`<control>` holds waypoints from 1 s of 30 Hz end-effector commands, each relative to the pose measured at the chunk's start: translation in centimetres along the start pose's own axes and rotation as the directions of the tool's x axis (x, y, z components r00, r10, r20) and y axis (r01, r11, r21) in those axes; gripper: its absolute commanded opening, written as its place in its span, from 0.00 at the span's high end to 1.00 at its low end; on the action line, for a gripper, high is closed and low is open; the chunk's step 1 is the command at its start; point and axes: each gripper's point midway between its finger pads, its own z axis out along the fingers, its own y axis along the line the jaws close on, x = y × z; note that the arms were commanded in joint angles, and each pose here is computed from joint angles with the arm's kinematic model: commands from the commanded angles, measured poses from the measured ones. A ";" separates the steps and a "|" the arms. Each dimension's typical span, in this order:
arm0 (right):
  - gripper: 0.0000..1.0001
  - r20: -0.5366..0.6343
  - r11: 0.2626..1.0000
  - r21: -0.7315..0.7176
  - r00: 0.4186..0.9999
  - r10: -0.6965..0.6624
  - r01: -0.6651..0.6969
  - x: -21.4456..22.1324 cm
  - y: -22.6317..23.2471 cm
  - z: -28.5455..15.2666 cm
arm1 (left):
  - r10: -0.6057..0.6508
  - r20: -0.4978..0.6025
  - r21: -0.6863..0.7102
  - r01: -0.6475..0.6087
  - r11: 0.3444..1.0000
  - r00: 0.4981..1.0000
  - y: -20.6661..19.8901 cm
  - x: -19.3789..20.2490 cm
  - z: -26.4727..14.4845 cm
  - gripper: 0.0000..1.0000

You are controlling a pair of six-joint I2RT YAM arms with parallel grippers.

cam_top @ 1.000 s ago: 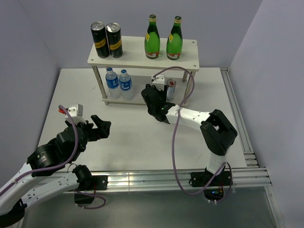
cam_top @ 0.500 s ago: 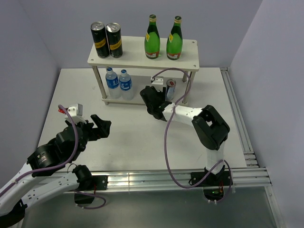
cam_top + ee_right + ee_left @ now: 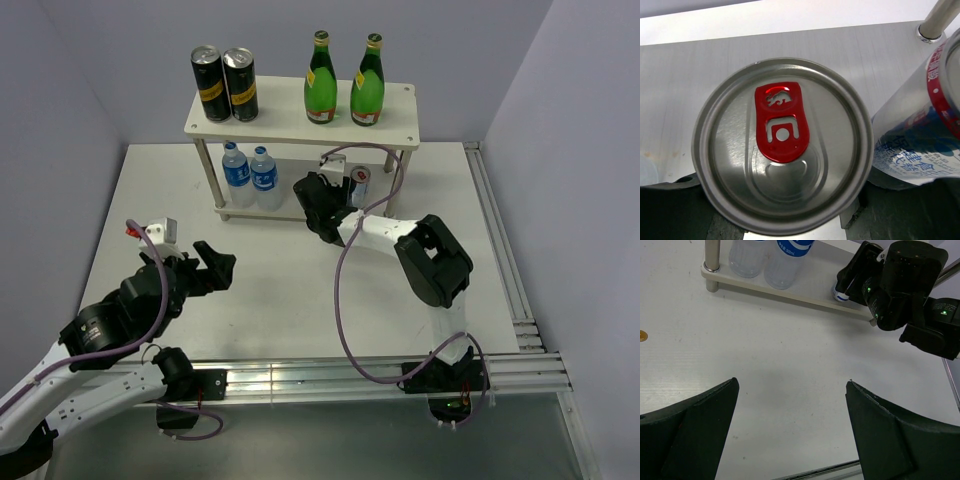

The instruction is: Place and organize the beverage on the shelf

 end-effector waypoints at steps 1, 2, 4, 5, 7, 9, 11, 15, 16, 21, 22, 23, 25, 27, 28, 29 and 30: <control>1.00 0.073 0.995 0.058 0.994 0.079 -0.084 -3.0 -0.9 1.1 | 0.015 0.006 0.013 -0.015 1.000 1.000 -0.4 -0.2 0.4 0.05; 1.00 0.076 0.994 0.065 0.994 0.080 -0.085 -3.0 -1.0 1.1 | 0.016 0.006 0.013 -0.016 1.000 1.000 -0.4 -0.2 0.4 0.05; 1.00 0.078 0.993 0.086 0.995 0.068 -0.075 -3.1 -1.3 1.3 | 0.015 0.005 0.014 -0.015 1.000 1.000 -0.4 -0.2 0.4 0.05; 0.97 0.071 0.993 0.097 0.996 0.058 -0.065 -3.0 -1.3 1.5 | 0.014 0.008 0.011 -0.014 1.000 1.000 -0.4 -0.3 0.4 0.05; 0.56 0.070 0.993 0.101 0.996 0.051 -0.058 -3.0 -1.4 1.5 | 0.014 0.007 0.010 -0.014 1.000 1.000 -0.4 -0.2 0.4 0.05; 0.06 0.074 0.993 0.102 0.996 0.054 -0.062 -3.0 -1.5 1.4 | 0.012 0.012 0.012 -0.012 1.000 1.000 -0.3 -0.3 0.4 0.05; 0.00 0.076 0.993 0.103 0.996 0.047 -0.055 -3.0 -1.6 1.3 | 0.011 0.012 0.012 -0.011 1.000 1.000 -0.3 -0.4 0.3 0.05; 0.00 0.066 0.995 0.088 0.997 0.043 -0.049 -3.0 -1.5 1.2 | 0.014 0.012 0.010 -0.014 1.000 1.000 -0.3 -0.3 0.4 0.05; 0.00 0.061 0.996 0.073 0.997 0.046 -0.050 -3.1 -1.3 1.1 | 0.015 0.009 0.010 -0.015 1.000 1.000 -0.3 -0.3 0.4 0.05; 0.00 0.048 0.998 0.003 0.997 0.060 -0.060 -3.4 -0.7 0.2 | 0.013 0.013 0.008 -0.013 1.000 1.000 -0.3 -0.4 0.5 0.05; 0.00 0.047 0.998 -0.013 0.997 0.065 -0.064 -3.7 -0.5 -0.1 | 0.014 0.013 0.010 -0.014 1.000 1.000 -0.3 -0.4 0.5 0.05; 0.00 0.038 0.998 -0.032 0.998 0.060 -0.059 -3.5 -0.2 -0.4 | 0.015 0.013 0.009 -0.015 1.000 1.000 -0.3 -0.4 0.5 0.05; 0.00 0.032 0.997 -0.067 0.998 0.050 -0.048 -3.4 0.1 -1.1 | 0.016 0.012 0.014 -0.016 1.000 1.000 -0.3 -0.4 0.6 0.05; 0.00 0.038 0.996 -0.073 0.998 0.047 -0.044 -3.5 0.3 -1.9 | 0.014 0.013 0.010 -0.014 1.000 1.000 -0.2 -0.4 0.7 0.05; 0.00 0.039 0.996 -0.077 0.998 0.047 -0.044 -3.5 0.3 -2.3 | 0.014 0.017 0.012 -0.014 1.000 1.000 -0.3 -0.6 0.8 0.05; 0.00 0.041 0.996 -0.073 0.998 0.049 -0.046 -3.7 0.3 -2.5 | 0.013 0.016 0.008 -0.013 1.000 1.000 -0.1 -0.6 0.8 0.05; 0.00 0.035 0.996 -0.071 0.998 0.047 -0.044 -3.5 0.3 -2.8 | 0.012 0.017 0.009 -0.012 1.000 1.000 -0.1 -0.6 0.8 0.05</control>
